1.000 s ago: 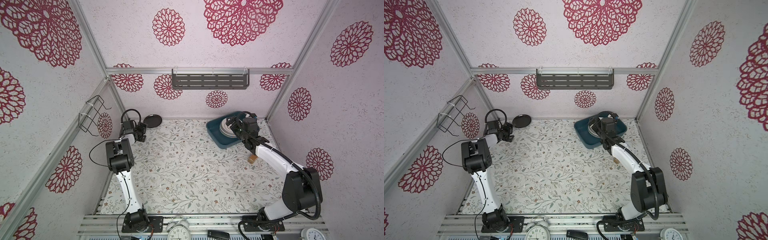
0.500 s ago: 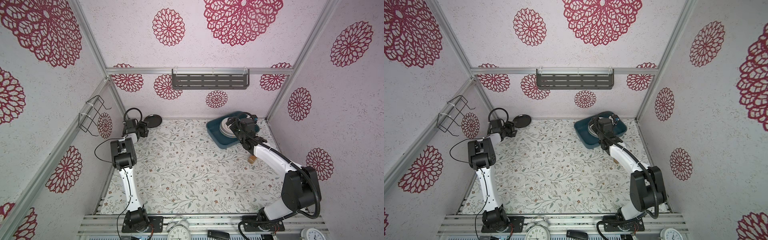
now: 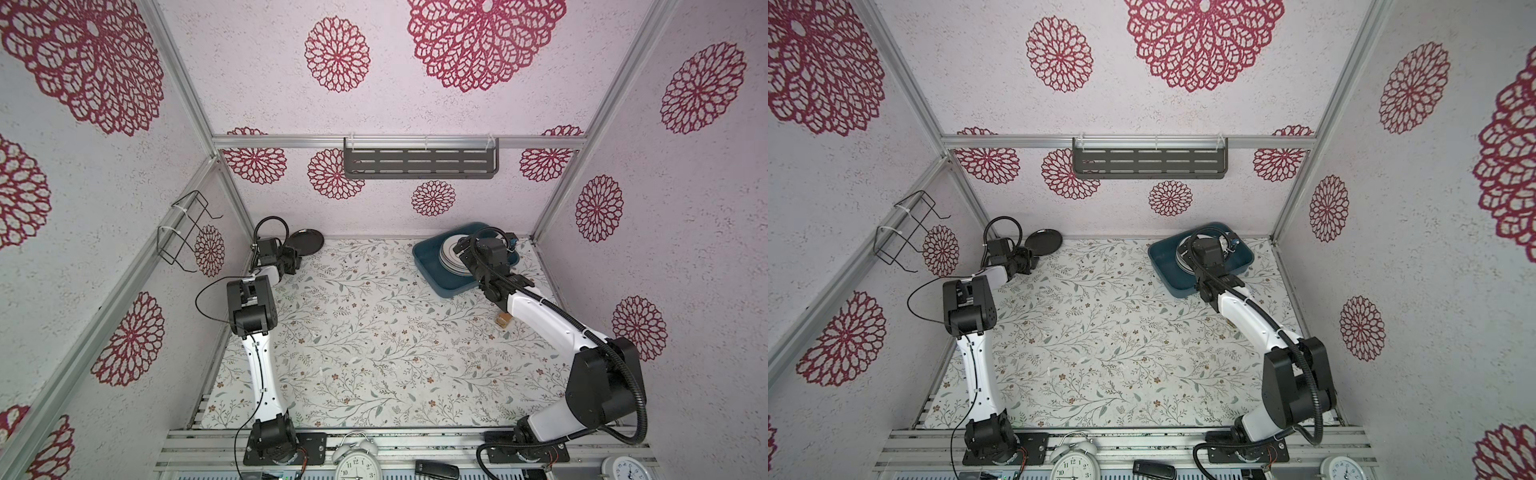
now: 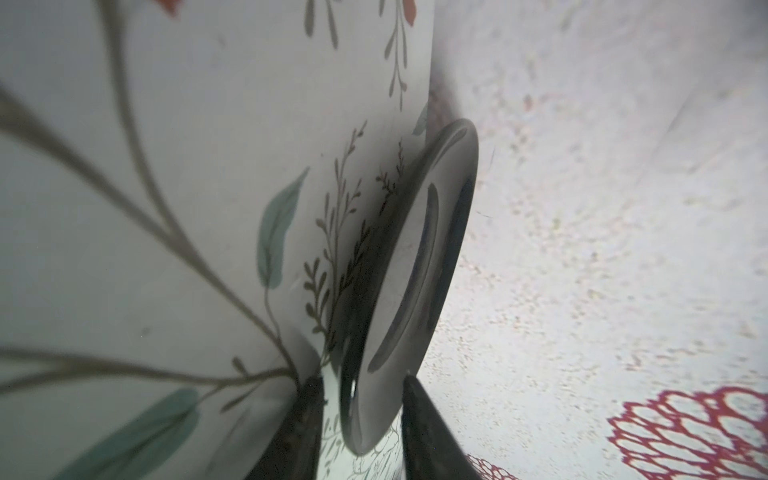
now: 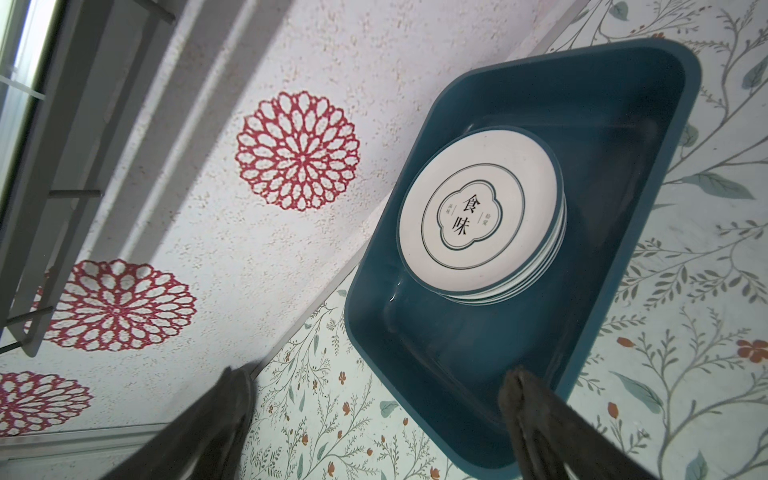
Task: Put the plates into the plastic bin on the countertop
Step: 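Grasp the black plate's rim with the left gripper and lift it upright, then carry the black plate toward the right gripper while the right approaches it, then close the right gripper on the black plate's rim and open the left gripper, then lower the black plate into the bin with the right while the left withdraws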
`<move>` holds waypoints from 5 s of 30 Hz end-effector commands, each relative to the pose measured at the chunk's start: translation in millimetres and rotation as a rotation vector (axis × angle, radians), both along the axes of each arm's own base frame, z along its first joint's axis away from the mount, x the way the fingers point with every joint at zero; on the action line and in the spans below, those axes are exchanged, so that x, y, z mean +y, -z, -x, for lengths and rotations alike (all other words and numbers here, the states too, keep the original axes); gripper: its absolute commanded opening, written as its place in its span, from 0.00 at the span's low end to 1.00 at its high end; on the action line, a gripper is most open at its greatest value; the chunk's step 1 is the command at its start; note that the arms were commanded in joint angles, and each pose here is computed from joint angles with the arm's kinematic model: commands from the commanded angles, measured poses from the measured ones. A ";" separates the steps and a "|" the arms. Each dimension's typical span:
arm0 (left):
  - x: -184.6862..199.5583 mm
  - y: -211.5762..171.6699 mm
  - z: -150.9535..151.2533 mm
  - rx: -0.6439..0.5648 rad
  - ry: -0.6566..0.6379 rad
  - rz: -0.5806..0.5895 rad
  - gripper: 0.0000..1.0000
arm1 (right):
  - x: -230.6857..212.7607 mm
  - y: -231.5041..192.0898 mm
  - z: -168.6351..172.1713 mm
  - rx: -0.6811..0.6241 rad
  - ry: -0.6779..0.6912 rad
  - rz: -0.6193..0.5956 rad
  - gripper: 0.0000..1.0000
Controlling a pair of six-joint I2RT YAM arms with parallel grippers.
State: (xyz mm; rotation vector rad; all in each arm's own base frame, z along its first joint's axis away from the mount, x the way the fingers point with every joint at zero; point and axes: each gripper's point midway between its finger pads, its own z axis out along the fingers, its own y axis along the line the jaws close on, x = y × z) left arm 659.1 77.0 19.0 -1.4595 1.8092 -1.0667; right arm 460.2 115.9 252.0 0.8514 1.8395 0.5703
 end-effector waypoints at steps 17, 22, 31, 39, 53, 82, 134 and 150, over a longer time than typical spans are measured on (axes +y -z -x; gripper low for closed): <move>-14.7 57.4 29.2 0.168 -0.037 0.068 0.00 | 1.9 -25.7 -3.0 -0.061 -0.003 -0.021 0.99; -13.6 39.5 31.9 0.140 -0.036 0.047 0.00 | 2.7 -27.0 0.7 -0.065 -0.021 -0.024 0.99; -28.8 -0.8 46.4 0.104 -0.012 0.003 0.00 | -17.5 -17.6 37.4 -0.019 0.003 -0.022 0.99; -74.7 -33.1 61.0 0.069 0.070 -0.045 0.00 | -41.6 -8.9 86.1 0.018 0.024 -0.008 0.99; -173.2 -50.6 113.1 0.084 0.299 -0.124 0.00 | -64.5 10.3 139.9 0.084 -0.005 0.068 0.99; -334.0 -147.9 232.5 -0.067 0.759 -0.228 0.00 | 75.8 27.3 63.2 0.020 -0.678 -0.097 0.95; -332.6 -247.4 234.0 -0.324 0.834 -0.487 0.92 | 81.6 39.9 25.9 0.100 -0.625 -0.118 0.00; -280.9 -320.5 227.0 -0.585 0.680 -0.675 0.97 | 11.9 34.5 -46.4 0.076 -0.434 -0.132 0.00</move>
